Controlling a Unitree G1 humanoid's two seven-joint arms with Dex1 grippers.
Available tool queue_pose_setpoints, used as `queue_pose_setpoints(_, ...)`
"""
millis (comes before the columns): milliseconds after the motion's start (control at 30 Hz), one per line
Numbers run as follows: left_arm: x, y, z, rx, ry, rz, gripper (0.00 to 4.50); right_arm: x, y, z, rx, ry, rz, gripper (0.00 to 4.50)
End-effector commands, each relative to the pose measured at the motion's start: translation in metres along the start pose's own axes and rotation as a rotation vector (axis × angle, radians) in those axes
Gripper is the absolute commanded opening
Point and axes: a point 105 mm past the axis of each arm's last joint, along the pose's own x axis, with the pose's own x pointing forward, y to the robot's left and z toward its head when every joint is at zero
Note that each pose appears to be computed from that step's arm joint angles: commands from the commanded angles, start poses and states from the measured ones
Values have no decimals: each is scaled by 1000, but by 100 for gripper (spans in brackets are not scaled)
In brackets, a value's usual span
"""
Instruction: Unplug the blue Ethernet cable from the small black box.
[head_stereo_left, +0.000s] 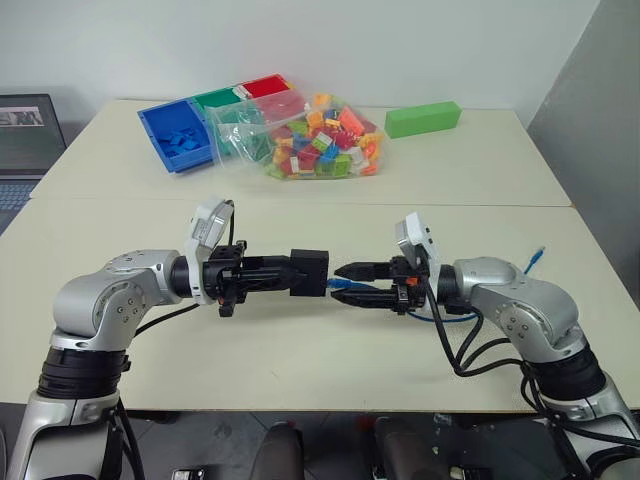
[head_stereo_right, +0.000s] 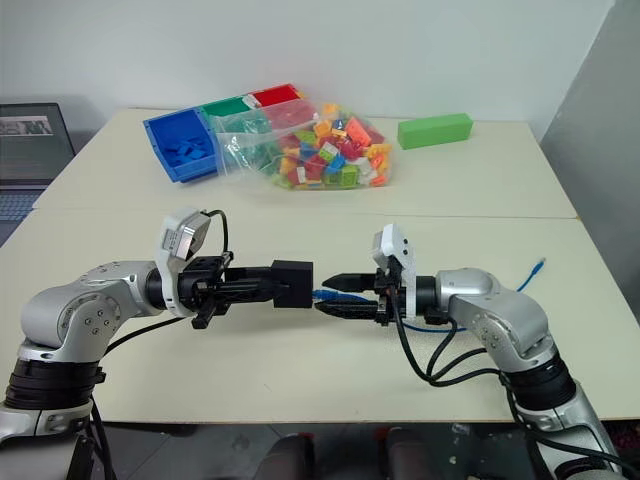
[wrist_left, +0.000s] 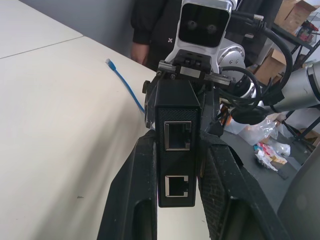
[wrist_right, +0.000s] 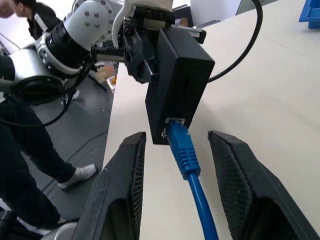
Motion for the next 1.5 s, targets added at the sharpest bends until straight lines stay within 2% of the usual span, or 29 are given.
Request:
queue_pose_setpoints(33,-2,-5,8,34,-11,-6,77,0,5,13,4,-37,36,209)
queue_pose_setpoints(767,4,-6,8,37,-12,-9,77,4,0,12,86,-58,22,209)
queue_pose_setpoints(1067,5,-7,9,36,-14,-11,77,2,0,9,80,-33,38,34)
queue_pose_setpoints(1333,3,-9,9,30,-7,-24,77,2,4,10,80,-17,86,31)
queue_pose_setpoints(1400,3,-9,9,29,-6,-27,77,2,5,10,79,-10,95,3)
queue_pose_setpoints(1500,1,-10,9,27,-5,-27,77,1,3,10,78,-1,96,3)
